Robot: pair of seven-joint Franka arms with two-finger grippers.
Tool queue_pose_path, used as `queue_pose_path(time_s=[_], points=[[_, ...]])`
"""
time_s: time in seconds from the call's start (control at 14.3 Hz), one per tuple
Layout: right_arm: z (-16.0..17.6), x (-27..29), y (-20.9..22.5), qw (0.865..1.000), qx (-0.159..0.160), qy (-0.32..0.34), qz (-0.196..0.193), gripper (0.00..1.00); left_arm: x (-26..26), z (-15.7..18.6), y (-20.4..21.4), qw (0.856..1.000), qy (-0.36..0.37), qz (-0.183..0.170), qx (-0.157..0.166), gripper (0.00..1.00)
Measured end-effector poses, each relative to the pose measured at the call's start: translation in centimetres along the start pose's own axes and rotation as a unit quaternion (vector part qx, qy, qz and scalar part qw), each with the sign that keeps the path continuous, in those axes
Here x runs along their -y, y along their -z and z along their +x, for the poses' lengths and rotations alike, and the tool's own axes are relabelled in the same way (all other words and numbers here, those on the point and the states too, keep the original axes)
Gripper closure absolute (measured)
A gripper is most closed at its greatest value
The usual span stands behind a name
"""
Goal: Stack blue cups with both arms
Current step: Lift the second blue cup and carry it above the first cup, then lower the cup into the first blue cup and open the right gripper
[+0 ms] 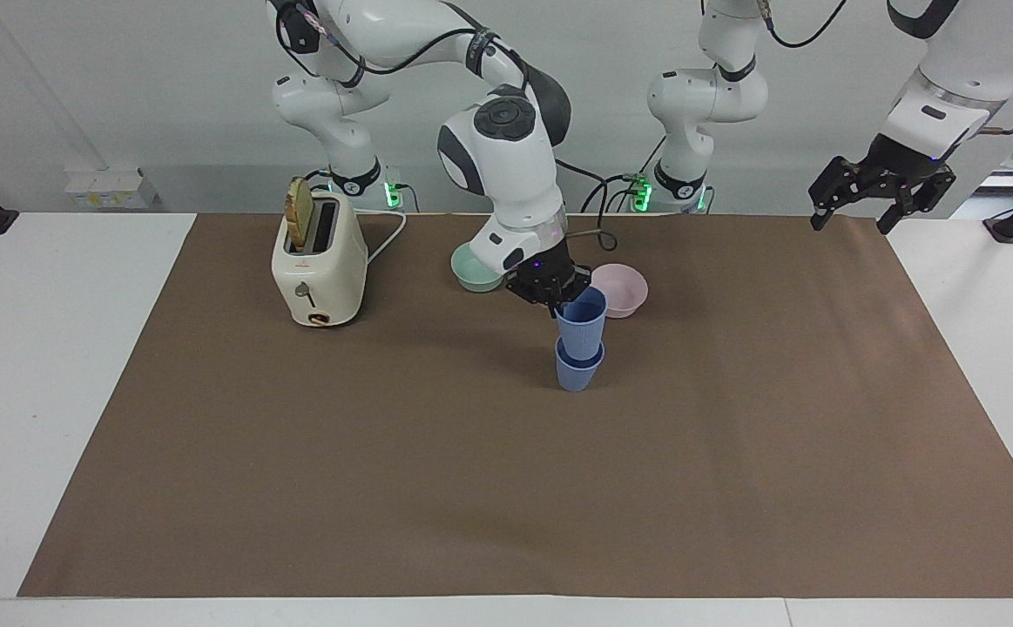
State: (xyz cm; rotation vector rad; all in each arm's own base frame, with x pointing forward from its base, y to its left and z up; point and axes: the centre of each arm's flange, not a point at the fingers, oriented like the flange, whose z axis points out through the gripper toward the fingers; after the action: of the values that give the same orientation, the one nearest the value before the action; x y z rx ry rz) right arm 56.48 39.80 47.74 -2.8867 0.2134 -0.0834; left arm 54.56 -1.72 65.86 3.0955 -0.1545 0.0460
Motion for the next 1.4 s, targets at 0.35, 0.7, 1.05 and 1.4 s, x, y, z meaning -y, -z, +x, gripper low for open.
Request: queue_pose_path(time_s=[0.35, 0.7, 1.05, 1.4], points=[[-0.1, 0.2, 0.0, 1.000, 0.000, 0.002, 0.001, 0.78, 0.0, 0.0, 0.0, 1.000, 0.000, 0.000, 0.000, 0.00], [-0.2, 0.2, 0.0, 1.000, -0.001, 0.004, -0.001, 0.26, 0.0, 0.0, 0.0, 1.000, 0.000, 0.000, 0.000, 0.00], [0.9, -1.9, 0.7, 0.999, -0.007, 0.008, -0.052, 0.00, 0.0, 0.0, 0.0, 1.000, 0.000, 0.000, 0.000, 0.00], [4.1, -9.9, 8.5, 0.995, 0.014, -0.014, -0.094, 0.00, 0.0, 0.0, 0.0, 1.000, 0.000, 0.000, 0.000, 0.00]])
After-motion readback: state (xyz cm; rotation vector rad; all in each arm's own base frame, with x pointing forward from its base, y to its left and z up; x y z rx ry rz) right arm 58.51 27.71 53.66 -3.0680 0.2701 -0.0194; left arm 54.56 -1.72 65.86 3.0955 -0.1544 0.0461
